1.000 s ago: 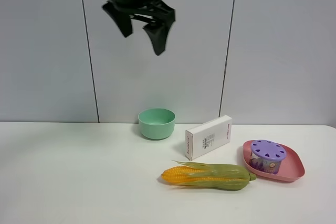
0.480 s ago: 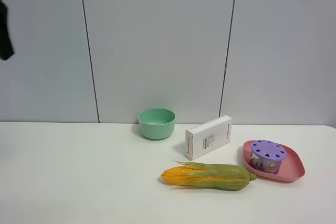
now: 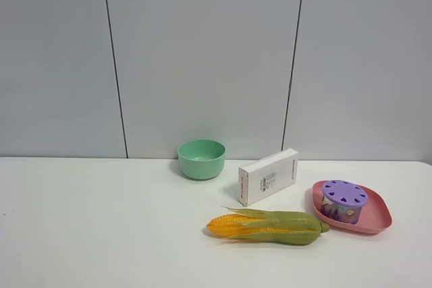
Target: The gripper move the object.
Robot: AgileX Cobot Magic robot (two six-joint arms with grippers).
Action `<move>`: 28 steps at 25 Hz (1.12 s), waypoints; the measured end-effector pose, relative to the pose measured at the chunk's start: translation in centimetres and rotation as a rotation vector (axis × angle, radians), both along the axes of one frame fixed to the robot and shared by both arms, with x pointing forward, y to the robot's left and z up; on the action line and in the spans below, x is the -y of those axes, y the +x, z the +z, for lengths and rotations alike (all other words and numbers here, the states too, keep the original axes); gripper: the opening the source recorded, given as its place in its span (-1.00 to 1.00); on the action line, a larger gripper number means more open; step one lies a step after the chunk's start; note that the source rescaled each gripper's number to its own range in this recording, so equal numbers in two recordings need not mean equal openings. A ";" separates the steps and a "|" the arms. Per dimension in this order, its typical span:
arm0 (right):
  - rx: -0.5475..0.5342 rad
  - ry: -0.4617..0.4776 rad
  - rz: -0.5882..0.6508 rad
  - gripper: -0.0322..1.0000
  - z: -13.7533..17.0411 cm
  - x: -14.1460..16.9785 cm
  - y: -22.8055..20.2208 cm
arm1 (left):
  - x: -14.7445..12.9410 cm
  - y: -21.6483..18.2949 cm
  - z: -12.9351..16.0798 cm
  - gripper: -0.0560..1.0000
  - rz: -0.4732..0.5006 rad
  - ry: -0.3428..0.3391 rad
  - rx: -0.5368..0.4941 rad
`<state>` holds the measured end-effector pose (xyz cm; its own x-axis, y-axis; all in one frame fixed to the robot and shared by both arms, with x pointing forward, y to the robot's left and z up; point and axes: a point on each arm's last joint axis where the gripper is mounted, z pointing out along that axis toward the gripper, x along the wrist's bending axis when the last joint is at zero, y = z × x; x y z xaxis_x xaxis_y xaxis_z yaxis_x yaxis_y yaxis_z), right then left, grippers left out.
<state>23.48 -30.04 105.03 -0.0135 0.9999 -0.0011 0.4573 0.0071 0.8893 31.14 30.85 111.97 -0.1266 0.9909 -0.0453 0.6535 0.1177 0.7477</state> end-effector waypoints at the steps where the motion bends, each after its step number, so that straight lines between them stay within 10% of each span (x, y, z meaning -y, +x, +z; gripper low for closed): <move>1: 0.000 0.000 0.000 1.00 0.0 0.0 0.0 | 0.2 -0.9 -0.3 0.07 -0.001 0.012 0.024; 13: 0.000 0.000 0.000 1.00 0.0 0.0 0.0 | 1.7 -6.5 -6.3 0.08 -0.001 0.037 0.180; 28: 0.000 0.000 0.000 1.00 0.0 0.0 0.0 | 1.6 -7.8 -6.4 0.06 -0.009 0.033 0.275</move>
